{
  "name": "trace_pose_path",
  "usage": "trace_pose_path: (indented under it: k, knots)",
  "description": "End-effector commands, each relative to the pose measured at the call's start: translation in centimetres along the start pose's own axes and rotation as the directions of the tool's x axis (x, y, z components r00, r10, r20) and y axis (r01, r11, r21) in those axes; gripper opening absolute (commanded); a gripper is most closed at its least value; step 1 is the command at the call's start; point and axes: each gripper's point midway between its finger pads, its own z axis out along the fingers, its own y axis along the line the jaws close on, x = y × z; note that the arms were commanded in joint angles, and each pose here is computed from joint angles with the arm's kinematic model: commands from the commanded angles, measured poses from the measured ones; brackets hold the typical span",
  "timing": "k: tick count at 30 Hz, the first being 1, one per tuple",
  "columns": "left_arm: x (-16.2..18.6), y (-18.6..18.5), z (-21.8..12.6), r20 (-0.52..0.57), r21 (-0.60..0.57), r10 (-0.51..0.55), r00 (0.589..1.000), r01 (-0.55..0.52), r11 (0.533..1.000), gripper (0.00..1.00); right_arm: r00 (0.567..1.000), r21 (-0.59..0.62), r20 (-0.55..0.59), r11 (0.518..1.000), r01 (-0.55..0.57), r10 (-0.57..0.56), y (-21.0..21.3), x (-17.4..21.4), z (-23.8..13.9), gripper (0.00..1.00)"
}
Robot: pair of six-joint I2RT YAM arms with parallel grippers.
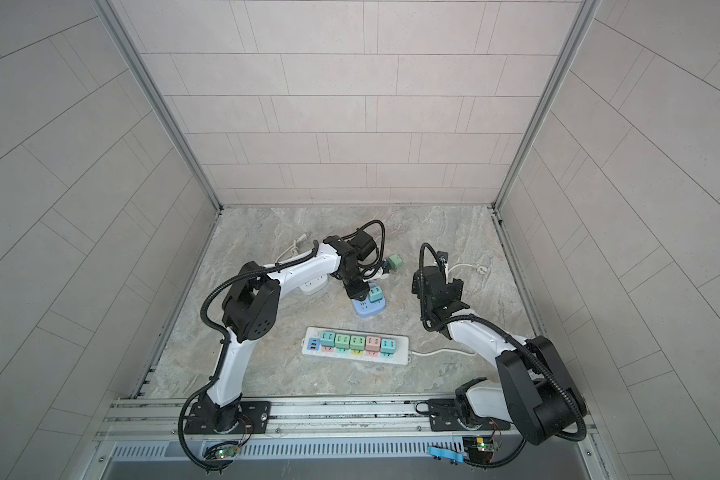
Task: Insert the plug
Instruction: 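Press the teal adapter down into the light-blue cube's socket with the left gripper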
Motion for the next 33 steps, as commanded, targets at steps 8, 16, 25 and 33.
trace_pose_path:
  k: [8,16,25,33]
  knots:
    - [2.9,-1.0,1.5,-0.102,0.013,-0.005,0.995,0.007,1.000,0.36,1.000,0.019,0.010,1.000,0.018,-0.019,0.2,-0.7,0.0,1.00]
    - [2.4,-1.4,-1.3,-0.073,-0.019,-0.003,0.997,0.002,1.000,0.52,1.000,0.023,0.019,1.000,0.016,-0.017,0.1,-0.7,-0.2,1.00]
    - [2.1,-1.3,-2.9,-0.039,-0.052,-0.016,0.999,0.014,0.999,0.46,0.999,0.021,0.012,0.999,0.033,-0.033,0.4,-0.7,-0.2,1.00]
    - [1.3,-1.6,-3.2,-0.013,-0.042,-0.004,1.000,0.003,0.999,0.55,0.999,0.022,0.016,0.999,0.037,-0.038,0.5,-0.7,-0.2,1.00]
